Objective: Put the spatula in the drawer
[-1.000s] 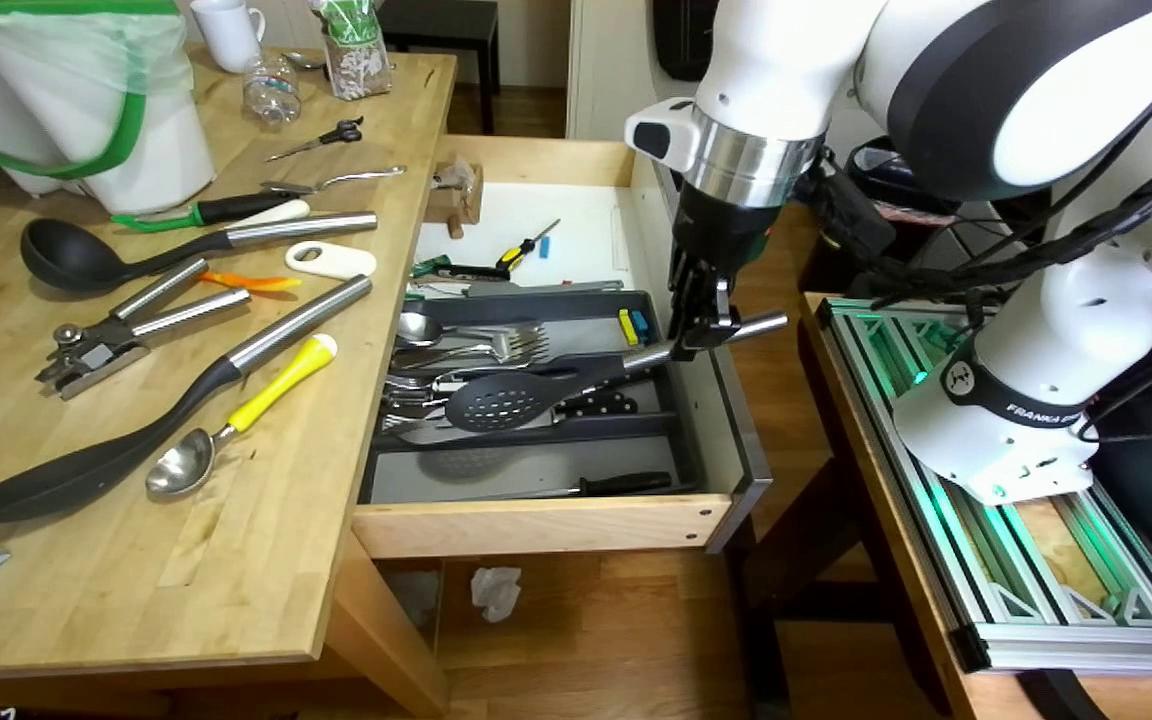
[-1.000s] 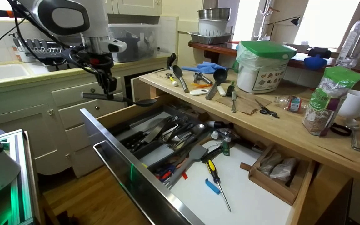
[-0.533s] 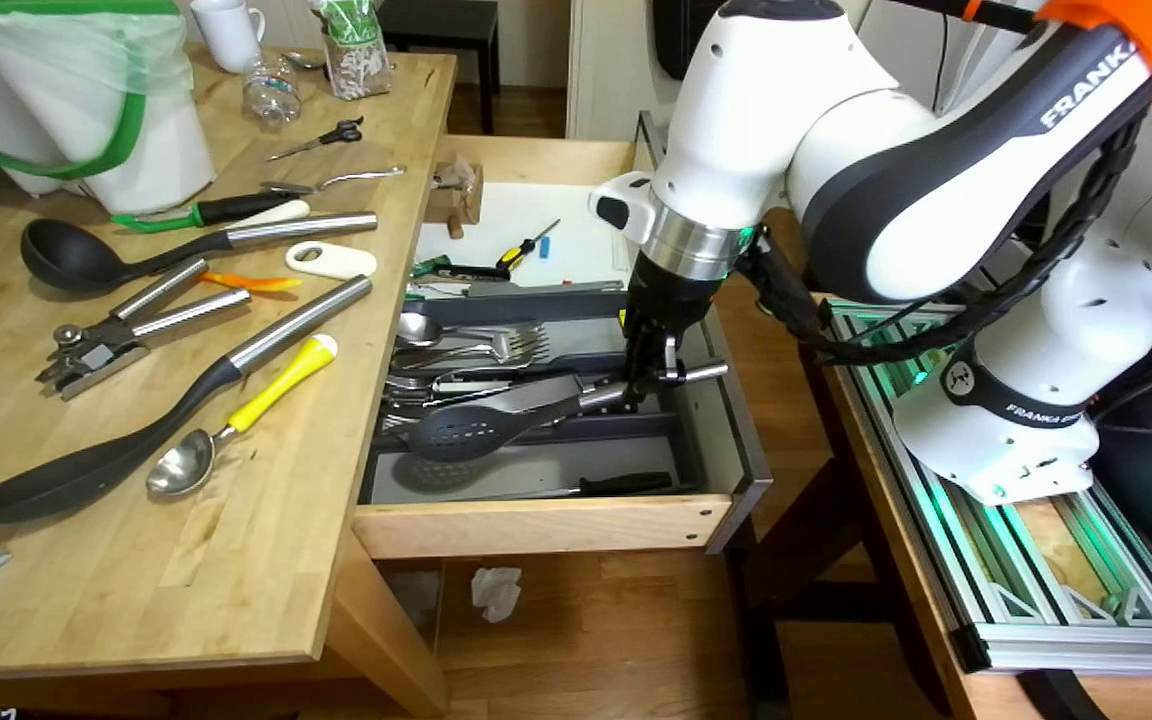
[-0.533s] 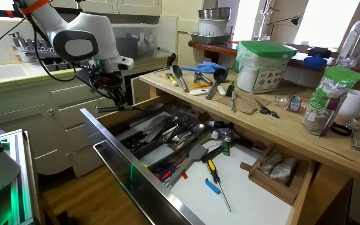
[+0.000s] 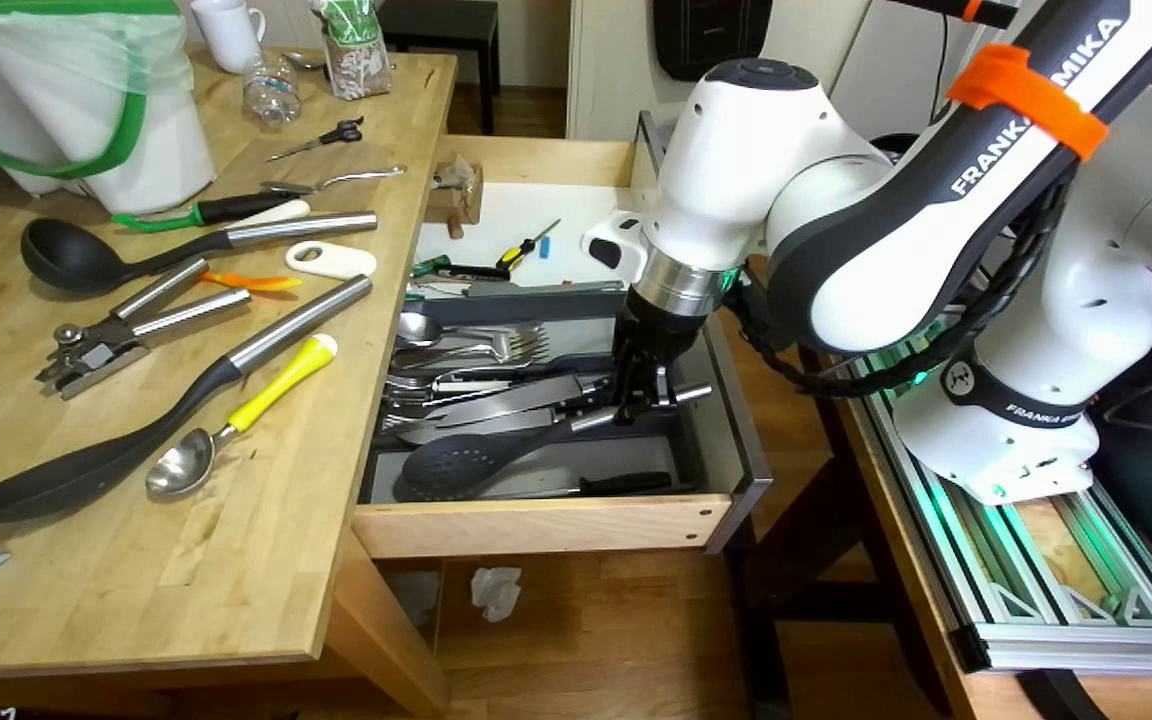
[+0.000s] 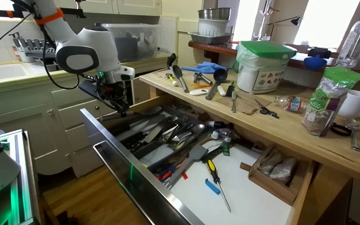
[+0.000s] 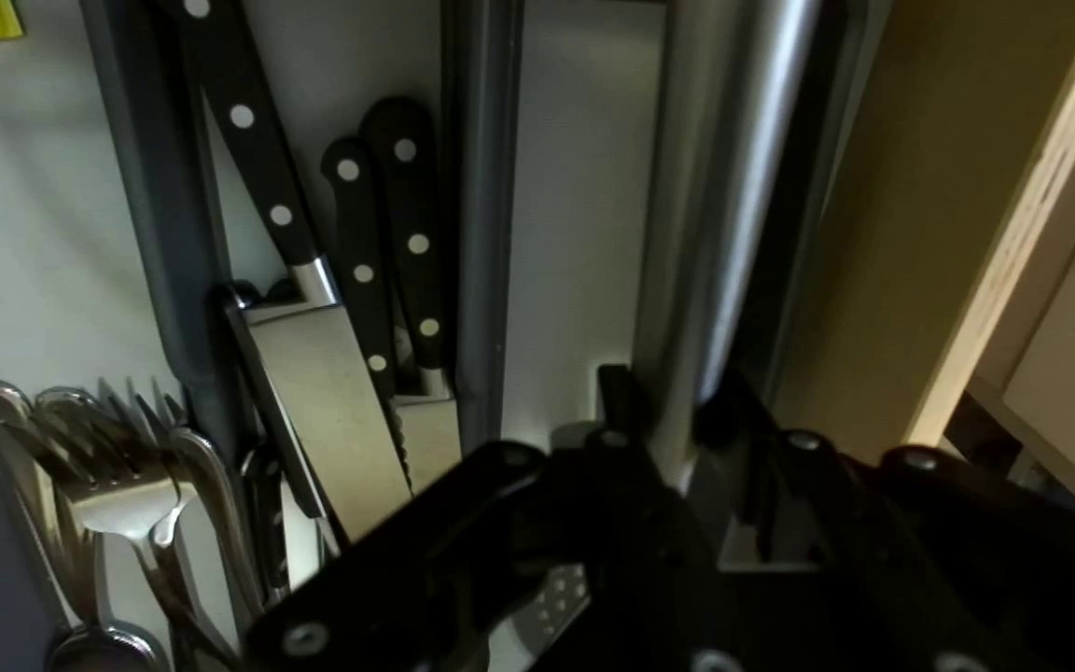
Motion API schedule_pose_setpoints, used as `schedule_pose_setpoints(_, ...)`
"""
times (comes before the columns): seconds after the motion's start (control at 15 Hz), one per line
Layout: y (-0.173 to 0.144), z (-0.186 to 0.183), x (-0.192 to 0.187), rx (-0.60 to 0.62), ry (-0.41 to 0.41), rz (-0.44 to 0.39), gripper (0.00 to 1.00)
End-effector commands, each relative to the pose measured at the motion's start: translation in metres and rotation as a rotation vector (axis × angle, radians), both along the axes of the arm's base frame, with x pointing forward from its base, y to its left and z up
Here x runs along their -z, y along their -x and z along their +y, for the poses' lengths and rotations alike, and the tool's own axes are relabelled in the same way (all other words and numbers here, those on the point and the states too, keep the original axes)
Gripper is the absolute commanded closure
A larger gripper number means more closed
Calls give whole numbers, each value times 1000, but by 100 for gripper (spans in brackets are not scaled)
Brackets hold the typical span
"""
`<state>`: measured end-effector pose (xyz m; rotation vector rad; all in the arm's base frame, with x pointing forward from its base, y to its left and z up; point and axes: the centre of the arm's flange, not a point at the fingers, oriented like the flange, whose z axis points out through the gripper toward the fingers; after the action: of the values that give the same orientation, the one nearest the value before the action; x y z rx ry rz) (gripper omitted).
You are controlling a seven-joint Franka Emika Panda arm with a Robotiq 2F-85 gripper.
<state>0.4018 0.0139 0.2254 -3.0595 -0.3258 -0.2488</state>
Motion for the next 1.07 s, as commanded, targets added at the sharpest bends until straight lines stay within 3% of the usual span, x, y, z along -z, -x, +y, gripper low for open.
schedule_pose_setpoints(0.0,-2,1,3,-3,4,-12,94)
schedule_pose_setpoints(0.47,-18,17,34,-5,17,-110,94)
schedule_pose_setpoints(1.0,-19,22,66,5,45,-163,94)
